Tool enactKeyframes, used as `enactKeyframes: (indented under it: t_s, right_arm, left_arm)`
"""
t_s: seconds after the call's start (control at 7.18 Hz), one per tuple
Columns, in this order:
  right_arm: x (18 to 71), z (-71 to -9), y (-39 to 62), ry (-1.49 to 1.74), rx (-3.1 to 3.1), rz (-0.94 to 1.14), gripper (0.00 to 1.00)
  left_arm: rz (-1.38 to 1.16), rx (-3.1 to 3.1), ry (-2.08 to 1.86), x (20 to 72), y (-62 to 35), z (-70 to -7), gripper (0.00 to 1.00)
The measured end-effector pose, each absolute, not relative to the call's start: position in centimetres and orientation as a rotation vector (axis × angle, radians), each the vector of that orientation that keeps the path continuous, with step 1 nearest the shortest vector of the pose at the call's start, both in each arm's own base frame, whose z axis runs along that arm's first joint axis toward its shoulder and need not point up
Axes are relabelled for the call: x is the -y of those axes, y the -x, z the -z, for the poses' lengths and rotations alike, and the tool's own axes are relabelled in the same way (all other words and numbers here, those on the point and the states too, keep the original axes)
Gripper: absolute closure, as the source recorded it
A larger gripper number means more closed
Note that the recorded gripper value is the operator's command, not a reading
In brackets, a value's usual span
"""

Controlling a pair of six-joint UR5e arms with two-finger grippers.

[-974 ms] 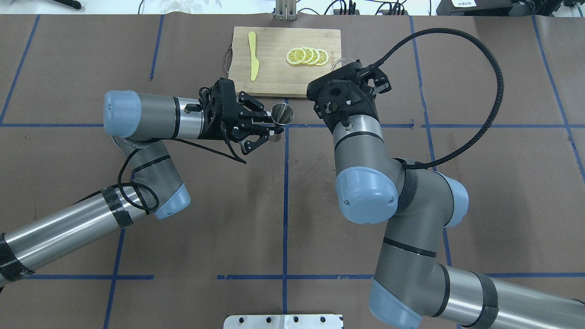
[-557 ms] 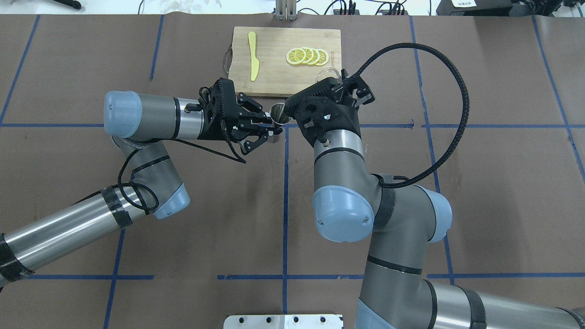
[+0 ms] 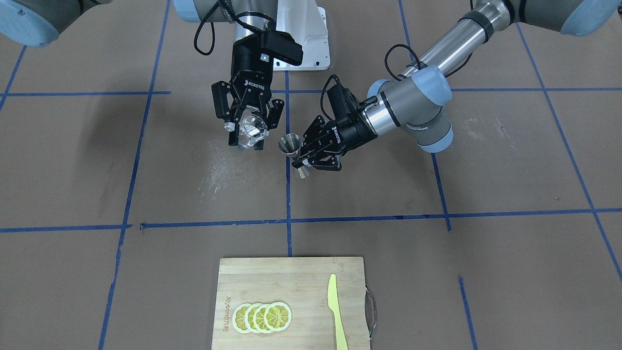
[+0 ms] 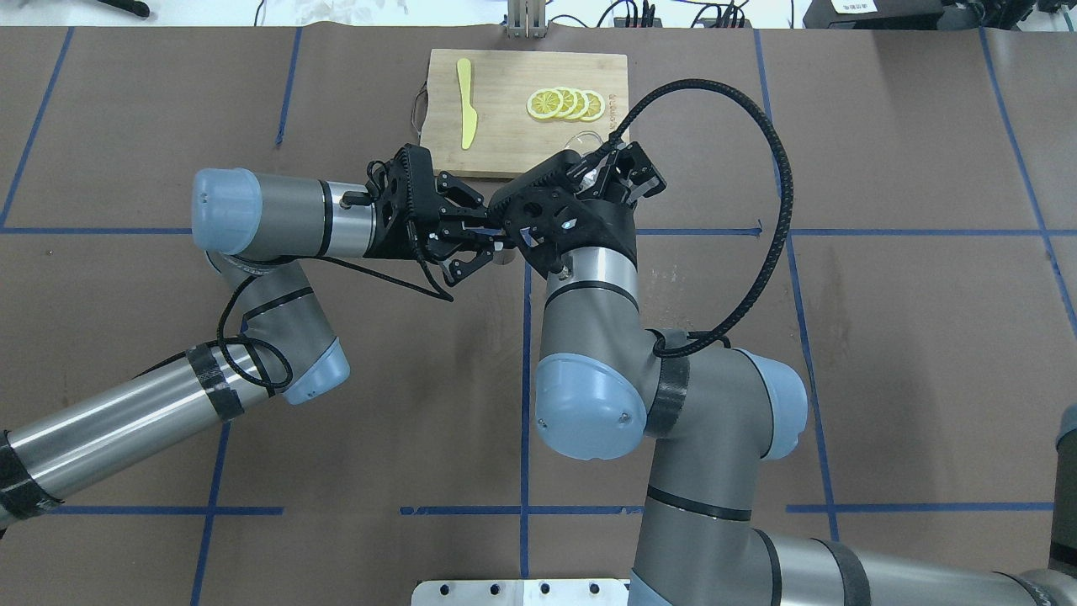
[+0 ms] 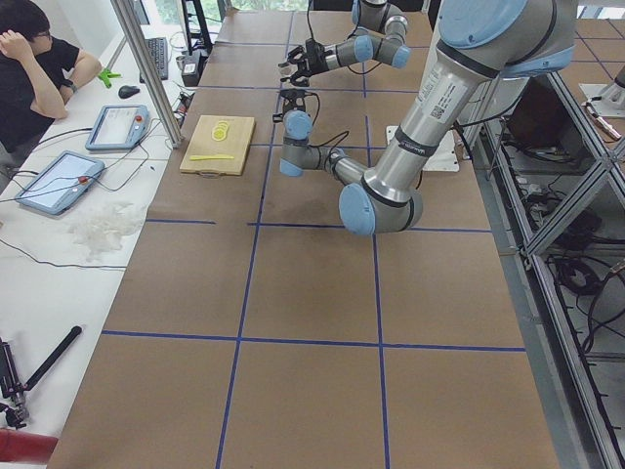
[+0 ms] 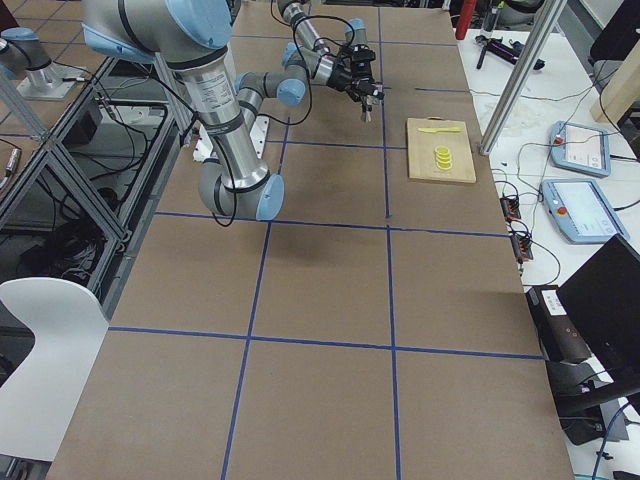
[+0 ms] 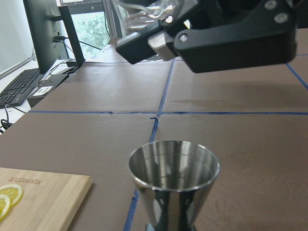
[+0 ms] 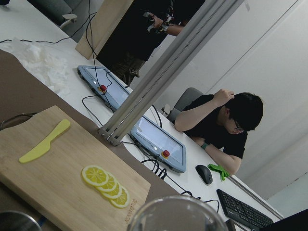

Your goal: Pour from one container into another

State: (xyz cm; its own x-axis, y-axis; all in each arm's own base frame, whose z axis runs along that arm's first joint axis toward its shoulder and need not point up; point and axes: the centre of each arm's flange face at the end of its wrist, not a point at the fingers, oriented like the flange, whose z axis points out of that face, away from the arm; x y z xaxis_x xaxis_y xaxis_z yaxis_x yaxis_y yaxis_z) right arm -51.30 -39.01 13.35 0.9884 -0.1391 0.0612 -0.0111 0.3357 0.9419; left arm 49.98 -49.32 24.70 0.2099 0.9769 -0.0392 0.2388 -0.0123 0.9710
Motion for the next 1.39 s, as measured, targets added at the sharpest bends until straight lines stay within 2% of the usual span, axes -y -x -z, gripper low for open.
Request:
enactKeyframes:
  t_s: [1.39]
  right_arm:
    - [39.4, -12.4, 54.4, -1.263, -0.130, 0.314, 1.00]
  left_arm:
    - [-0.913, -1.223, -1.469, 49.4, -49.9, -24.6, 1.00]
